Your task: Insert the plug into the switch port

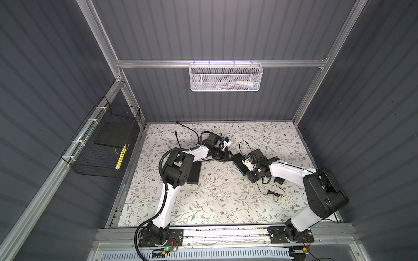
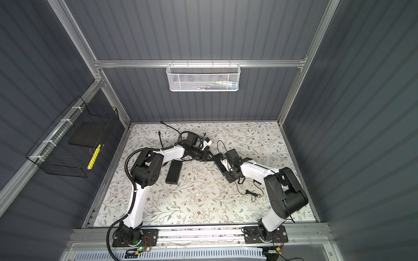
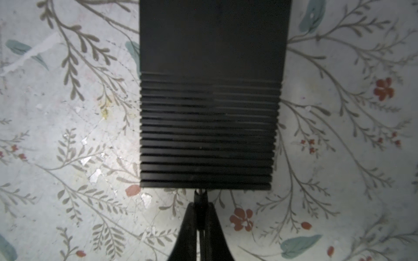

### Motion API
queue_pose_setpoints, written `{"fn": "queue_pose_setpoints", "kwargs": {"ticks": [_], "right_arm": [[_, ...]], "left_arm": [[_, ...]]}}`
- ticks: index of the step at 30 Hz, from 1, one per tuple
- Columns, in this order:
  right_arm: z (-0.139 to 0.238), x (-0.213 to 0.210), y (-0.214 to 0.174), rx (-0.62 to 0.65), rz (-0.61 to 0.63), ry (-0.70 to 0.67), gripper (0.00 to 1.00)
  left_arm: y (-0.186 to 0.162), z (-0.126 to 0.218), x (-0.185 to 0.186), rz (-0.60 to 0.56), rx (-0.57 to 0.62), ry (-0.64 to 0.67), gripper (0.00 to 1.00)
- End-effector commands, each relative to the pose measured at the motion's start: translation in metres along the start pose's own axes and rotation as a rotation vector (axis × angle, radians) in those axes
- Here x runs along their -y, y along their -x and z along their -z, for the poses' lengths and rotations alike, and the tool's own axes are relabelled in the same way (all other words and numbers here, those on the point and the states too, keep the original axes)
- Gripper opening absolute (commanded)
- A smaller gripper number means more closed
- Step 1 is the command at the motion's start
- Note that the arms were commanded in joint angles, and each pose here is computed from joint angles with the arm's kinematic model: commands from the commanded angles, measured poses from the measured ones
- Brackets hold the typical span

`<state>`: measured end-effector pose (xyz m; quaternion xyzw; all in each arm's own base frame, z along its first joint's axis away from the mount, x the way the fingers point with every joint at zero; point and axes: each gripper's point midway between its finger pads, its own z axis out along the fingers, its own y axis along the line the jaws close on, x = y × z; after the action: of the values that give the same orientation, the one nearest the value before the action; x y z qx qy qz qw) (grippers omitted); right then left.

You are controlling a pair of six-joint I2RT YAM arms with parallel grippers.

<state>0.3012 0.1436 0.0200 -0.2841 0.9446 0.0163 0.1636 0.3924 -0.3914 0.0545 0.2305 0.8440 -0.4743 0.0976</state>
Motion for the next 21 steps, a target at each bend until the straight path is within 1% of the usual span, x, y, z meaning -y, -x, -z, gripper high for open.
{"fn": "queue_pose_setpoints", "kwargs": {"ticks": [1,8,21], "right_arm": [[-0.002,-0.001,0.004,0.003,-0.005,0.018,0.0],[0.004,-0.003,0.009,0.028,-0.012,0.029,0.0],[0.013,0.0,0.018,0.06,-0.016,0.021,0.0]], "left_arm": [[0.002,0.0,-0.001,-0.025,-0.009,0.025,0.48],[0.02,0.013,0.003,-0.069,0.024,0.073,0.49],[0.03,0.003,-0.005,-0.083,0.018,0.077,0.53]]}}
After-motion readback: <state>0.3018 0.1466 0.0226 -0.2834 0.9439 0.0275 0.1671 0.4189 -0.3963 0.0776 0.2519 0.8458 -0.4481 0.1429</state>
